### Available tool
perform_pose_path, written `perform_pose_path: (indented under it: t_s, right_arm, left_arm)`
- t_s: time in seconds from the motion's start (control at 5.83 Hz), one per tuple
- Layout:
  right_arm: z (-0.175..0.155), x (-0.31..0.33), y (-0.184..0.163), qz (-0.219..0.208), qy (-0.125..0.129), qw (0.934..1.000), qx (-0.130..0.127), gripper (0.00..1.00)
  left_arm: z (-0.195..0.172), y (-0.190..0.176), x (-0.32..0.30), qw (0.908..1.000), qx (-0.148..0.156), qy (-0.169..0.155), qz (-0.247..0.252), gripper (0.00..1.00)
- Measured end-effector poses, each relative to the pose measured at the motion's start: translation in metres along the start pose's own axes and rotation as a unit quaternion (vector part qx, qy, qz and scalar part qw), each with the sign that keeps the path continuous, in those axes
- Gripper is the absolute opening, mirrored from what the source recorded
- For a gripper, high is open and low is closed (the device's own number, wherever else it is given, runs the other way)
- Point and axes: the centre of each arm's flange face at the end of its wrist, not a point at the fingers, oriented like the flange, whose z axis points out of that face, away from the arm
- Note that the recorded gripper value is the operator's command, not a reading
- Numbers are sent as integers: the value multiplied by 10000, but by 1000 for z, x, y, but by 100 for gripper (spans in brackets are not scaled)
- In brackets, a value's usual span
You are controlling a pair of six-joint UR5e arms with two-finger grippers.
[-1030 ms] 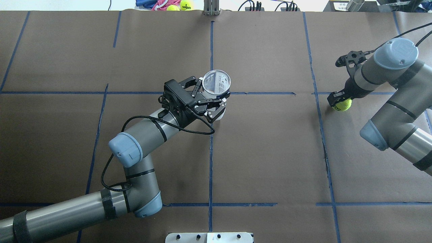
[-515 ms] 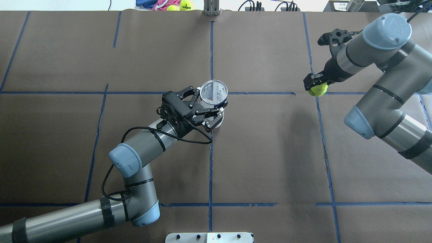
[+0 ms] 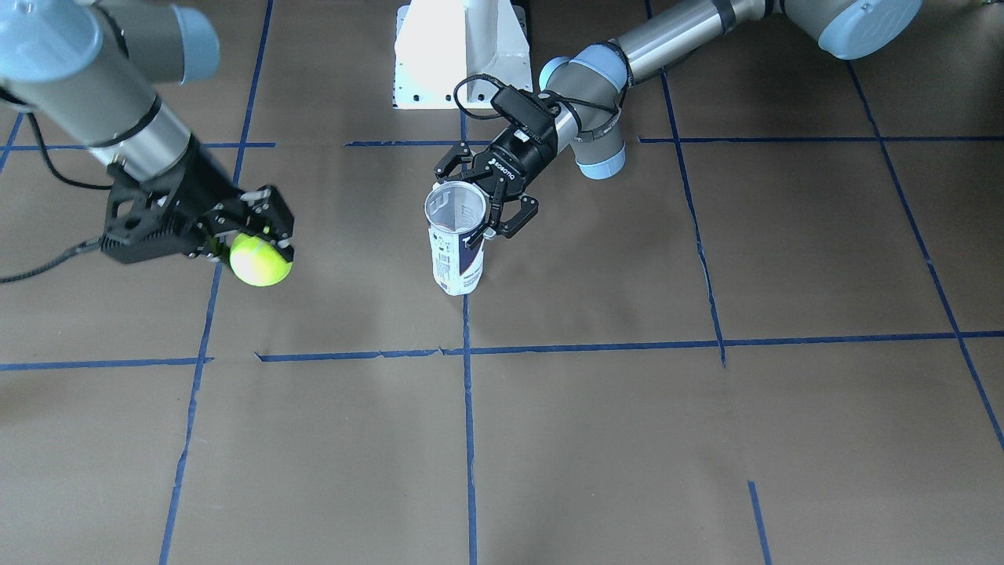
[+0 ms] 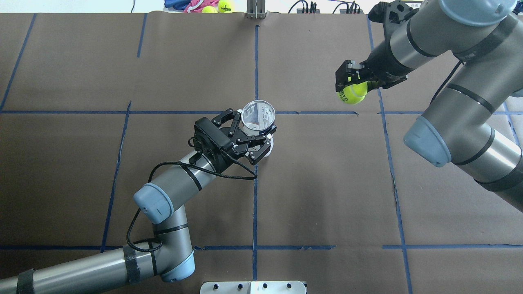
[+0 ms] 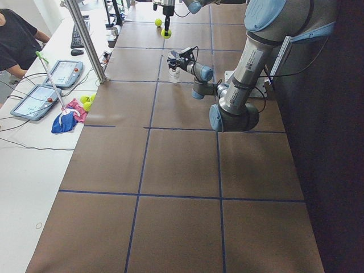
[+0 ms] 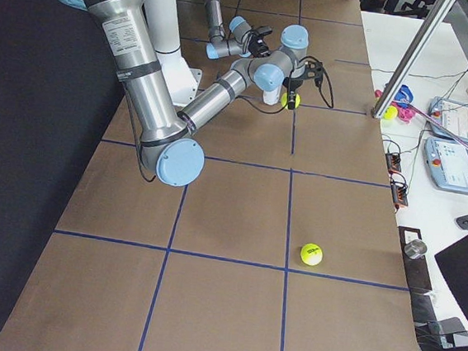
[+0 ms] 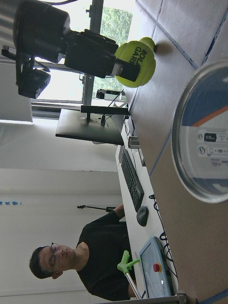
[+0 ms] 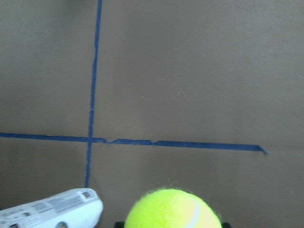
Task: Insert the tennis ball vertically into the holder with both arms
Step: 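Carry the ball with the right gripper over the cup's open top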
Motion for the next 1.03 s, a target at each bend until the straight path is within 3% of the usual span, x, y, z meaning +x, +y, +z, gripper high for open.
perform_pose_path:
  t_s: [0.51, 1.03]
  right_arm:
    - [-6, -96, 38, 368, -426, 9984, 20, 5]
    - [14, -157, 36, 487, -450, 9977, 157, 8]
  left_arm:
    - [-1, 10, -1, 10000, -69, -26, 25, 84]
    - [-1, 14, 1, 9999, -107, -23, 36, 84]
